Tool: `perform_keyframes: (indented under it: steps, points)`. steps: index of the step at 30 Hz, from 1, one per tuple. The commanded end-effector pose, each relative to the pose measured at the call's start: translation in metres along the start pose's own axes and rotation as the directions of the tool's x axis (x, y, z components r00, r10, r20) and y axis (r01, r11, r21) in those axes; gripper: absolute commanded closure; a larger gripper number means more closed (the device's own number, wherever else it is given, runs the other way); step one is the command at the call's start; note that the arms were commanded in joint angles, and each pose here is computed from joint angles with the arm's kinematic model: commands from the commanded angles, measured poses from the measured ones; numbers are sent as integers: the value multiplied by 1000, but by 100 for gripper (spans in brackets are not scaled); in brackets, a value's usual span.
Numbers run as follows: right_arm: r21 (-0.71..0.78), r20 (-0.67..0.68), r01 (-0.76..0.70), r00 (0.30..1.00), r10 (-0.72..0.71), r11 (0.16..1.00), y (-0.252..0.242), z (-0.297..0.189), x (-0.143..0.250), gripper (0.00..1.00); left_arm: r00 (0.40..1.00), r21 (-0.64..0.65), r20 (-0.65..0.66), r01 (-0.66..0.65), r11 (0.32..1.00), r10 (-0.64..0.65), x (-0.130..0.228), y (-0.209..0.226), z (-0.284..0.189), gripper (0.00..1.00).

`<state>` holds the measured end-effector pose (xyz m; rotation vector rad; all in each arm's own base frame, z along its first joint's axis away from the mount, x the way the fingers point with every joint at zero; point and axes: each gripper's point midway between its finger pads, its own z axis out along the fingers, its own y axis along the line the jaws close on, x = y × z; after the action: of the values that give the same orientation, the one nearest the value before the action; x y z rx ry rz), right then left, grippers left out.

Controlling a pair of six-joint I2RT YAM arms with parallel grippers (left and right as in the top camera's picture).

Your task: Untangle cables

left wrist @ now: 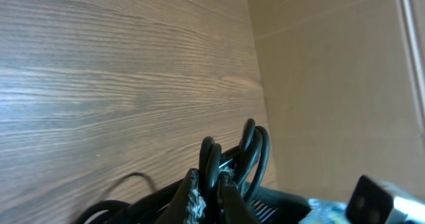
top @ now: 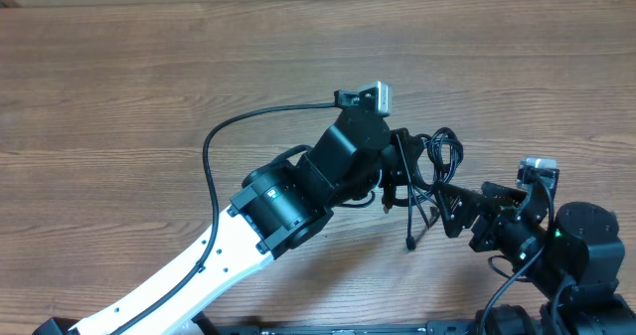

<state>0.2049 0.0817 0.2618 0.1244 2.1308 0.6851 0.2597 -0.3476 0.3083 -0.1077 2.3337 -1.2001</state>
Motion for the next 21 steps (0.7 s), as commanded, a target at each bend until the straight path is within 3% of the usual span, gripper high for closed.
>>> perform_keyframes:
  steps: [1, 7, 12, 21]
  points:
    - [-85, 10, 78, 997, -77, 993, 19, -7, -4, 0, 994, 36, 23, 102, 994, -103, -5, -11, -2, 96]
    - [-188, -8, 179, 983, -184, 966, 35, -9, 4, 0, 986, 33, 38, 163, 986, -164, -8, -10, -3, 96]
    - [-184, -18, 232, 971, -239, 955, 33, -9, 9, 0, 960, 68, 17, 278, 958, -280, -7, -17, -3, 96]
    - [-178, -53, 294, 950, -308, 939, 28, -9, 20, 0, 928, 157, -20, 371, 915, -373, -11, -39, -5, 96]
